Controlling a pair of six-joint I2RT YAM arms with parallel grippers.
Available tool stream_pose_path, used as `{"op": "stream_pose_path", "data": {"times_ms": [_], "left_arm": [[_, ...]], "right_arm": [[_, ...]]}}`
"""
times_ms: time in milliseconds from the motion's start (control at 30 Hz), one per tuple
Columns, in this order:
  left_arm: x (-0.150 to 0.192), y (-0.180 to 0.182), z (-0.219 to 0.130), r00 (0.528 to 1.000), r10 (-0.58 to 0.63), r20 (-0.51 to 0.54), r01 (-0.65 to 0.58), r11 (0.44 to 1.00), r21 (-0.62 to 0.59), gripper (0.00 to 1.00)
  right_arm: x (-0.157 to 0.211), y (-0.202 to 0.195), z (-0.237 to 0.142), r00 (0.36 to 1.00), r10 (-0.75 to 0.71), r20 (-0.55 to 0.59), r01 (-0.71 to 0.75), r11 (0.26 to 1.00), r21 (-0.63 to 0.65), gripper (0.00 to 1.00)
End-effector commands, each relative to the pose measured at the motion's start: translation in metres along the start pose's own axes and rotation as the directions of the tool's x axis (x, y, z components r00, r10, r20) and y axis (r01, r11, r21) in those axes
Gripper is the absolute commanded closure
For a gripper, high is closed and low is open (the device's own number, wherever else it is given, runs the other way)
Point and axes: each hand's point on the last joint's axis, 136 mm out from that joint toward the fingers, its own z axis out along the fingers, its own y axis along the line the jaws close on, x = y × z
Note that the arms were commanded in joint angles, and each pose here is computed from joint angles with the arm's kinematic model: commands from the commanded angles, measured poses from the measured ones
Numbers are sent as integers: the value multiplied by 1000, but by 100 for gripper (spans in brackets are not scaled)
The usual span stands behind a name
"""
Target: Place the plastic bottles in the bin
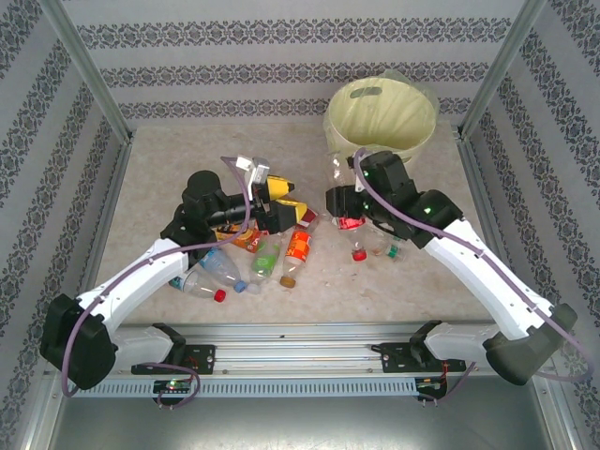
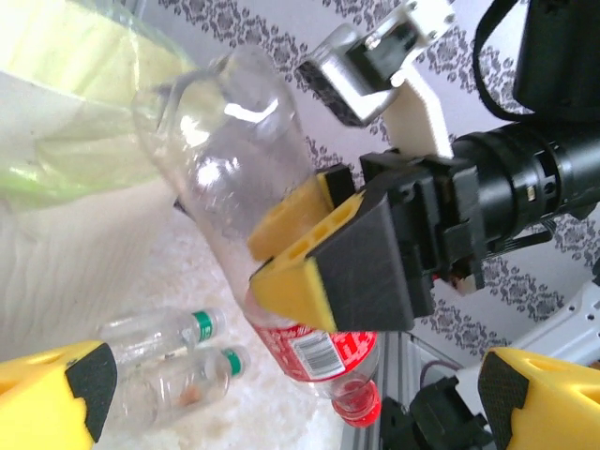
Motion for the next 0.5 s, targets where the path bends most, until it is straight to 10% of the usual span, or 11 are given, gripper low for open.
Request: {"op": "stream_pose_path", "data": {"times_ms": [0, 467], "left_arm": [[-34, -10, -2, 990, 55, 131, -60, 998, 31, 0], [-38, -6, -12, 972, 17, 235, -27, 999, 39, 0]], "right_arm": [[-33, 0, -18, 995, -29, 94, 28, 1000, 13, 43], [-139, 6, -43, 947, -66, 316, 54, 997, 45, 44]]}}
